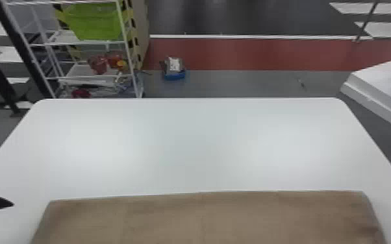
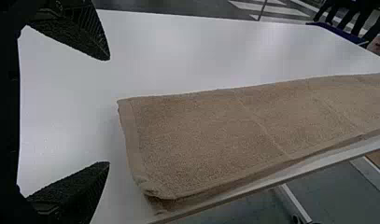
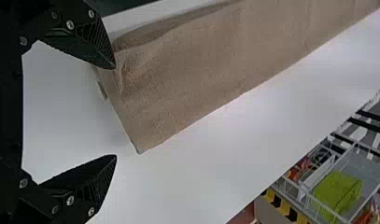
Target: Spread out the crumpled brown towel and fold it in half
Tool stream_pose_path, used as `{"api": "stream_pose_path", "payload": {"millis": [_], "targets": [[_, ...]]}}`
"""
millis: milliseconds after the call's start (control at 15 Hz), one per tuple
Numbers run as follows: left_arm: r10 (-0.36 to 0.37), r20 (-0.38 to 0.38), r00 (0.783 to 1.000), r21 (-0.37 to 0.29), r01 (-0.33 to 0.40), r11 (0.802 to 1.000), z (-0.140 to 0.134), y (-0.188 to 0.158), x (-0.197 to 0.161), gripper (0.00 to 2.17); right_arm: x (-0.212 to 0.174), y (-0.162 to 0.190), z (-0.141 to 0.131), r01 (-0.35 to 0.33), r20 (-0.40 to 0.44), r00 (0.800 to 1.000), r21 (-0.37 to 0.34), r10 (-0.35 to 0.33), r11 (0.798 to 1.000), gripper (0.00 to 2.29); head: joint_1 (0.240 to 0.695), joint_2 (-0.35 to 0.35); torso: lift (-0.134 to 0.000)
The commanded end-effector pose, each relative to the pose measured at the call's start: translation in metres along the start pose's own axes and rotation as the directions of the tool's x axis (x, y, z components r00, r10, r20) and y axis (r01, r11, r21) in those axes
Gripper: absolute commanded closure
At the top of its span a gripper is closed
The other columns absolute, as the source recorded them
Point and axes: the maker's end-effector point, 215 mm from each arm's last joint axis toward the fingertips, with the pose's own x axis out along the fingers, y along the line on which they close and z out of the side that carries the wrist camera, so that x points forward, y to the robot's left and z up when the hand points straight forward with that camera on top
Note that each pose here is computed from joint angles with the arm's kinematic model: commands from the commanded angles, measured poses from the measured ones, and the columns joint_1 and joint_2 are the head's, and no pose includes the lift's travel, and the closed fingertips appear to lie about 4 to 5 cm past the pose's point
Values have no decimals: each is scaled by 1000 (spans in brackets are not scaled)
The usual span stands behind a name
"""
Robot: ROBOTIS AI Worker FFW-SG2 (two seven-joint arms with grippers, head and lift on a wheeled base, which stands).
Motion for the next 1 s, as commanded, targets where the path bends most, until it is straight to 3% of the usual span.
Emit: {"api": "stream_pose_path", "payload": {"millis": [0,67,133,267,333,600,800,933], "targets": [[7,2,1000,-2,-7,1000,0,1,0,93,-5,-24,-10,36,48,997,311,-54,950,87,695,-18,-134],[18,3,1000,-5,-18,1000,0,4,-1,93,3,-19,-21,15,49,998,494,-45,869,87,695,-32,-134],[27,4,1000,-9,-27,1000,0,8,-1,93,9,-17,-18,-1,60,997,577,-41,817,87,695,-45,-134],[36,4,999,-22,-36,999,-1,11,-1,93,11,-18,1,-25,103,993,659,-57,752,87,695,-62,-134],[39,3,999,-27,-39,999,-2,11,-1,97,10,-19,10,-32,113,992,672,-60,740,87,695,-53,-134],[55,6,998,-32,-55,998,-1,12,-5,97,11,-13,18,-26,113,992,629,-58,777,107,695,-12,-134],[81,1,997,-44,-81,996,-4,21,-6,97,5,-14,23,-24,148,984,646,-95,763,90,695,3,-134],[115,-2,993,-103,-115,988,-11,30,-8,97,1,-15,24,-27,165,980,657,-109,754,90,695,5,-134]]}}
